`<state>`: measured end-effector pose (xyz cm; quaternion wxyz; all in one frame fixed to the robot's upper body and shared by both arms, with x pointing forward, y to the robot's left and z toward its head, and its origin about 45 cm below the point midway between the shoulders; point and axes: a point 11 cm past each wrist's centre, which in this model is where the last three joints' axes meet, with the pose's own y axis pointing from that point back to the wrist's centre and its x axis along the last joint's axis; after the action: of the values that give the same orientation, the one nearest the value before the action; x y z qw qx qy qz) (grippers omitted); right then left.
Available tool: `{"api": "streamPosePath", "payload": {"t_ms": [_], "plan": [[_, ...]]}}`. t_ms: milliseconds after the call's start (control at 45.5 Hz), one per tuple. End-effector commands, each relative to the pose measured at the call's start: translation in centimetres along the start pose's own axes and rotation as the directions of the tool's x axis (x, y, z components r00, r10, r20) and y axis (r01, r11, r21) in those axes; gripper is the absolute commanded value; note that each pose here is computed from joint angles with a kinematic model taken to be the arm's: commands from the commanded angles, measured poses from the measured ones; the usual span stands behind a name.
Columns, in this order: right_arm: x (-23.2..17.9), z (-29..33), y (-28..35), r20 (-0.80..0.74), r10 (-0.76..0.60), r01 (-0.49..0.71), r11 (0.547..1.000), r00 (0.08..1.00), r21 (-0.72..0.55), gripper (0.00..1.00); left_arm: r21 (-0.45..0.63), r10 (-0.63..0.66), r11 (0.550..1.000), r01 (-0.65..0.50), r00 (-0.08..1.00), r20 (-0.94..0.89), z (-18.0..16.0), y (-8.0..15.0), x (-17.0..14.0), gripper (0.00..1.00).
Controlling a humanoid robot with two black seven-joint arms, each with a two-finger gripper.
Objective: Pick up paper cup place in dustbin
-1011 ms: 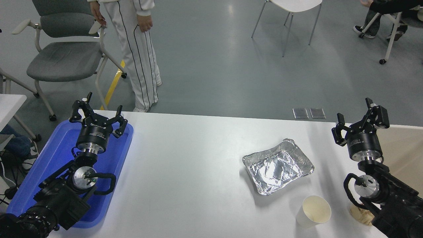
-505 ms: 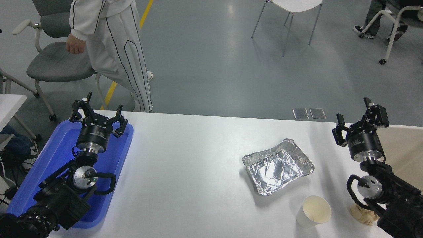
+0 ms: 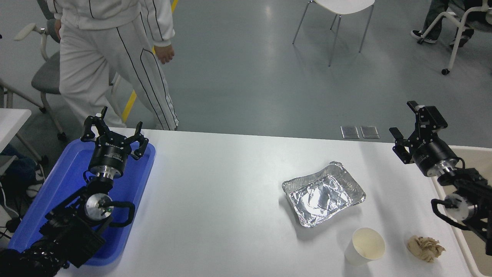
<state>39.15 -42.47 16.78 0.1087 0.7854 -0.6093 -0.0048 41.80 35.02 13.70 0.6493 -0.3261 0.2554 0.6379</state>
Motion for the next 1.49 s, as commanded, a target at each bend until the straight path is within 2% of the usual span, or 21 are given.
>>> {"api": "streamPosePath", "payload": {"t_ms": [0, 198, 440, 615, 747, 879, 1033, 1099, 1209, 1341, 1473], "plan": [[2.2, -0.7, 2.2, -0.208, -0.129, 0.094, 0.981, 0.97, -0.168, 1.0, 0.0, 0.0, 1.0, 0.0, 1.0, 0.0, 0.0, 0.0, 0.0, 1.0], [1.9, -1.2, 3.2, -0.307, -0.279, 0.179, 0.932, 0.91, -0.315, 1.0, 0.001, -0.001, 1.0, 0.001, 1.0, 0.0, 0.0, -0.1, 0.0, 1.0], [-0.3, -2.8, 3.0, -0.317, -0.396, 0.267, 0.885, 0.862, -0.38, 1.0, -0.001, -0.001, 1.0, 0.001, 1.0, 0.0, 0.0, -0.1, 0.0, 1.0], [-1.5, -5.3, 1.9, -0.406, -0.519, 0.306, 0.821, 0.752, -0.482, 1.0, -0.001, -0.001, 1.0, 0.001, 1.0, 0.0, 0.0, -0.1, 0.0, 1.0], [-2.3, -6.6, 1.8, -0.395, -0.612, 0.319, 0.739, 0.685, -0.593, 1.0, -0.001, -0.001, 1.0, 0.001, 1.0, 0.0, 0.0, -0.1, 0.0, 1.0], [-3.4, -8.0, 1.2, -0.379, -0.712, 0.28, 0.622, 0.591, -0.731, 1.0, 0.0, 0.0, 1.0, 0.0, 1.0, 0.0, 0.0, 0.0, 0.0, 1.0], [-4.2, -8.8, 1.3, -0.349, -0.805, 0.152, 0.468, 0.479, -0.87, 1.0, 0.0, 0.0, 1.0, 0.0, 1.0, 0.0, 0.0, 0.0, 0.0, 1.0], [-4.7, -9.6, 1.6, -0.316, -0.841, 0.135, 0.409, 0.439, -0.902, 1.0, 0.0, 0.0, 1.0, 0.0, 1.0, 0.0, 0.0, 0.0, 0.0, 1.0], [-5.7, -12.2, 2.0, -0.272, -0.874, 0.159, 0.359, 0.402, -0.919, 1.0, 0.0, 0.0, 1.0, 0.0, 1.0, 0.0, 0.0, 0.0, 0.0, 1.0], [-6.5, -15.6, 2.9, -0.228, -0.924, 0.12, 0.276, 0.307, -0.954, 1.0, 0.0, 0.0, 1.0, 0.0, 1.0, 0.0, 0.0, 0.0, 0.0, 1.0], [-6.7, -17.2, 3.5, -0.243, -0.928, 0.094, 0.279, 0.281, -0.956, 1.0, 0.0, 0.002, 1.0, -0.002, 1.0, 0.001, 0.0, 0.0, 0.0, 1.0]]}}
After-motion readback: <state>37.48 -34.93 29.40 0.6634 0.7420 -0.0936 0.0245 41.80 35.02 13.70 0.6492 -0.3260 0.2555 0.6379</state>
